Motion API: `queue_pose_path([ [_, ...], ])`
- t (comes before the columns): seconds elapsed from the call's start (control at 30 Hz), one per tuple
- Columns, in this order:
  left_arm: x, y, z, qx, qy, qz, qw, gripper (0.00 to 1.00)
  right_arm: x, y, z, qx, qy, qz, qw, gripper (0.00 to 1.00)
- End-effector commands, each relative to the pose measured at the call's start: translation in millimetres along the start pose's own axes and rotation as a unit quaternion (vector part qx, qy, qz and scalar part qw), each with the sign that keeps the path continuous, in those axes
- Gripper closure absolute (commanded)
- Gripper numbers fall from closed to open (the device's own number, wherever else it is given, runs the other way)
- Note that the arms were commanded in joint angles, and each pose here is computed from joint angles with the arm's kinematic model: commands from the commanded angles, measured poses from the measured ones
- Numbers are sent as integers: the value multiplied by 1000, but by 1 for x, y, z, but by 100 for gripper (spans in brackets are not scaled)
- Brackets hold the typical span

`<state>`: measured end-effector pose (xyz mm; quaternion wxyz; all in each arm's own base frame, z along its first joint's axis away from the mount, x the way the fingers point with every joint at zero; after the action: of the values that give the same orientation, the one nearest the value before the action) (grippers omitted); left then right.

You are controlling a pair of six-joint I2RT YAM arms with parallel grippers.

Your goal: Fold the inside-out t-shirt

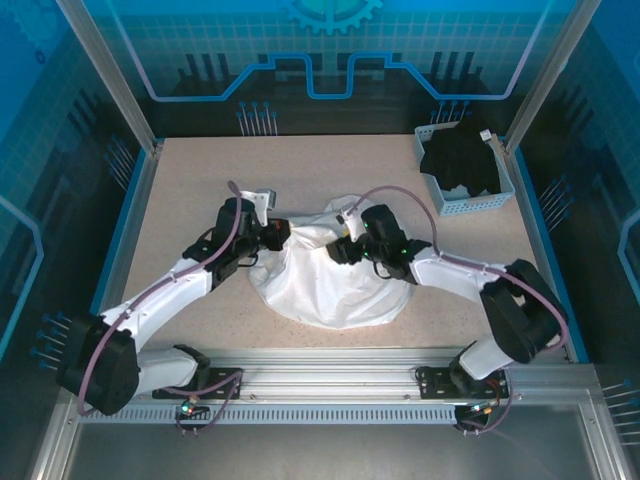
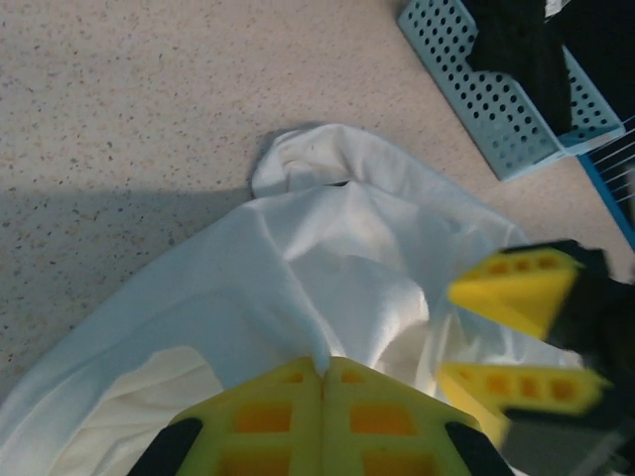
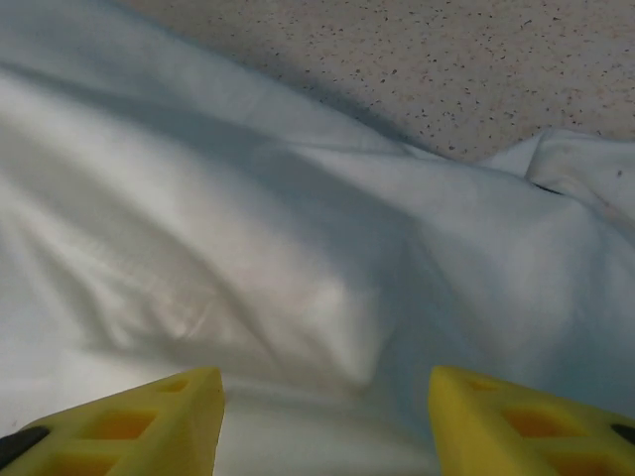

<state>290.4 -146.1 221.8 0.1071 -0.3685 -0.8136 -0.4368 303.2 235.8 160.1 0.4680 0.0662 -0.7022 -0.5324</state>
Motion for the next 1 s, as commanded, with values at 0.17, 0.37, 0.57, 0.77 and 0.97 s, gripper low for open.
queue_pose_path([
  [0.17, 12, 0, -4, -4, -22, -6, 1000, 100, -34, 19, -11, -9, 55, -13, 998, 46],
  [0.37, 12, 0, 2, -4, -1, -13, 1000, 100, -26, 38, -6, -12, 122, -43, 992, 95],
  [0.57, 15, 0, 8, -5, 32, -18, 999, 100, 47, 82, -4, 8, 136, -132, 982, 100],
  [0.77, 34, 2, -5, -1, -16, -34, 999, 100, 105, 105, 17, 42, 169, -153, 973, 100],
  [0.97, 54, 3, -19, -3, -59, -45, 997, 100, 139, 115, 35, 68, 190, -149, 968, 100],
])
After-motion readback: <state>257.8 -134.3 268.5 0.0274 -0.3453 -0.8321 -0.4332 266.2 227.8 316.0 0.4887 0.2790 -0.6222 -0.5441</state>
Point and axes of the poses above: each hand's point on the last joint's axis, 136 mm out from that joint toward the fingers, its own x axis back along the fingers, its own z axis along the line the jaws close on, y = z × x, the point moved 7 cm from there along x, back along the fingers, and after that the axes turned 11 degrees about x, right-handed, at the moved point
